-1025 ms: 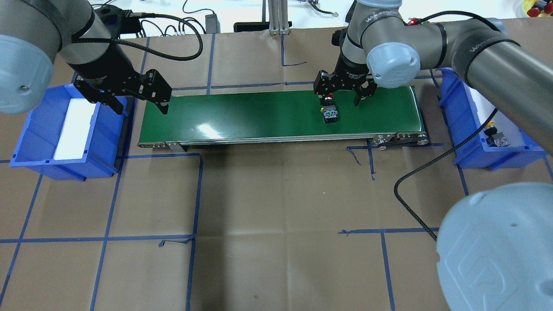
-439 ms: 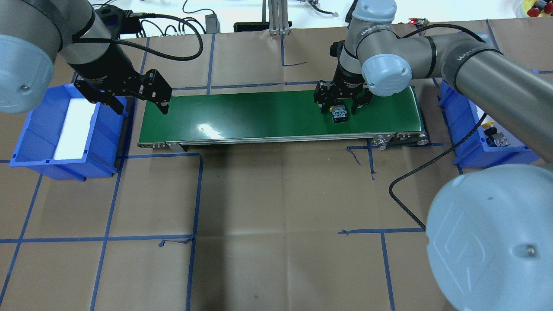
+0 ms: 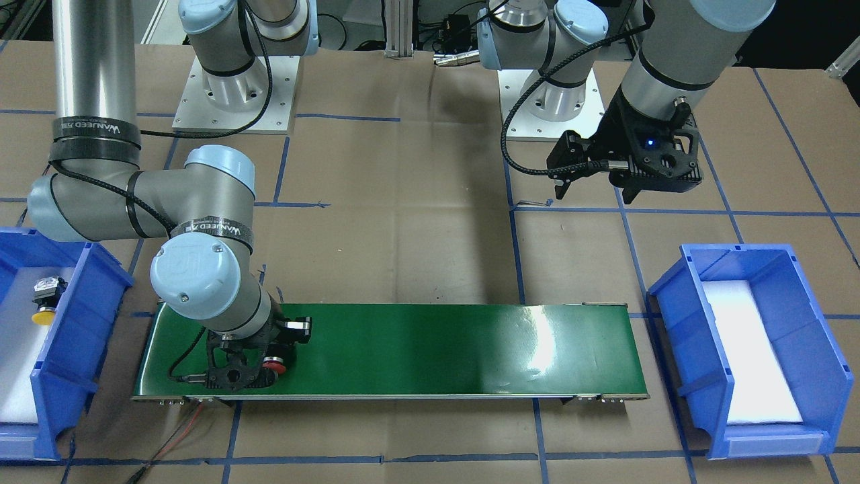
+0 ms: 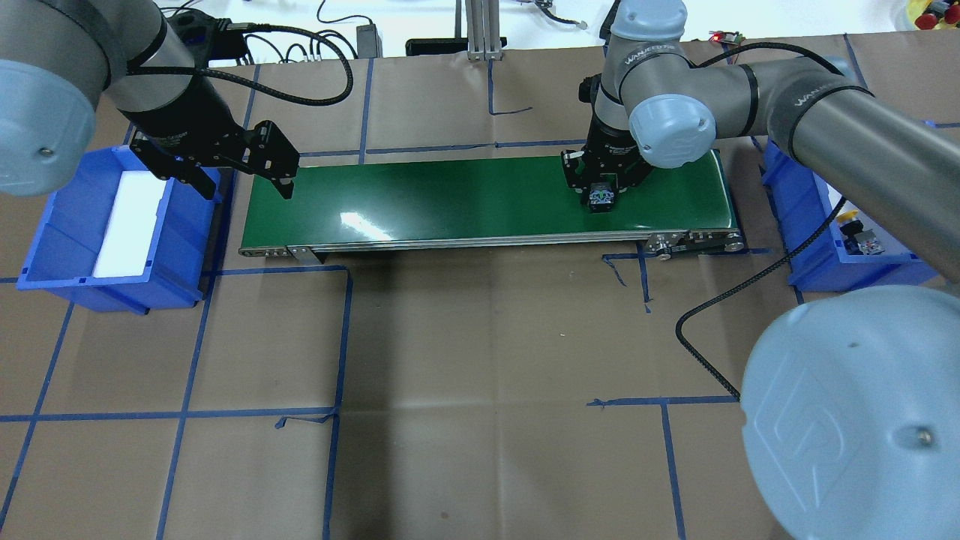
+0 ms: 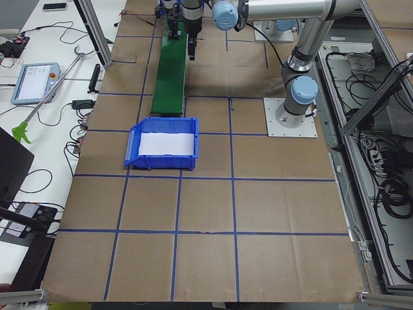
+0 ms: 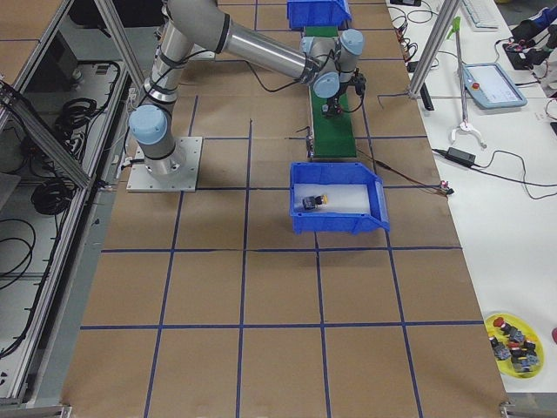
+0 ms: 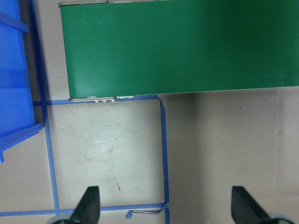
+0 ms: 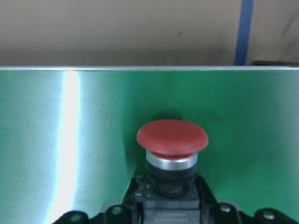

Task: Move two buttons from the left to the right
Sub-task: 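Carry the red button switch to the blue bin beside the right arm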

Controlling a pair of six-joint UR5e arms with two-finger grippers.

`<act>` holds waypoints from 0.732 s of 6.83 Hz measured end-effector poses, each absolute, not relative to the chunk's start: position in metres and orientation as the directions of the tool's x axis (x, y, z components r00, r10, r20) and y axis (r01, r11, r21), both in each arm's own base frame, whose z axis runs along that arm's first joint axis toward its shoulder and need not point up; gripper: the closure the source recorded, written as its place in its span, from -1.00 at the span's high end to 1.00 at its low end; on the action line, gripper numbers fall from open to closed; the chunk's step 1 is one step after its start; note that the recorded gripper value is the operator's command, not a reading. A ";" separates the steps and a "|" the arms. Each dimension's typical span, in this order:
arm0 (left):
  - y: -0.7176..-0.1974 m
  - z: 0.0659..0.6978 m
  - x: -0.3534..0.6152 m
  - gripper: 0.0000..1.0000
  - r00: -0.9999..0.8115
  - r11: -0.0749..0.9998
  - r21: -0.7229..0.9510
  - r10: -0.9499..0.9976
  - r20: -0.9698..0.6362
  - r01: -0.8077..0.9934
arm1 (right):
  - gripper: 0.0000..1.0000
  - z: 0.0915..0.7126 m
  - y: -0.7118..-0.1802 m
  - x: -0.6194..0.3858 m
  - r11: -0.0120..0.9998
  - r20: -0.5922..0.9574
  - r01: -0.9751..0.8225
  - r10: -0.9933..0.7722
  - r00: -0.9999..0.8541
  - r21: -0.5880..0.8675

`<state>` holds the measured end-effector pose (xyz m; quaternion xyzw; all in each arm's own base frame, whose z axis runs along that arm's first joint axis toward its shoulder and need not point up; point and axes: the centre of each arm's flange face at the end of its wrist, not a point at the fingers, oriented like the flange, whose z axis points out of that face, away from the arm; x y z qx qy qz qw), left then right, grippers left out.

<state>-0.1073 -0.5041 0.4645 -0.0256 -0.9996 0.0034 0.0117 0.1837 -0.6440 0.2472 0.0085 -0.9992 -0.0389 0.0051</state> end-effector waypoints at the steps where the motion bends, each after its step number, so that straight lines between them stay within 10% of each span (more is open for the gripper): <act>1: -0.504 0.464 -0.107 0.99 -0.998 0.999 -0.007 0.051 0.023 0.051 | -0.93 0.268 -0.646 0.170 0.999 0.068 -0.026 -0.029 -0.997 0.044; 5: -0.504 0.464 -0.107 0.99 -0.998 0.999 -0.006 0.051 0.023 0.051 | -0.94 0.396 -0.651 0.019 0.997 0.121 -0.051 -0.044 -0.992 -0.056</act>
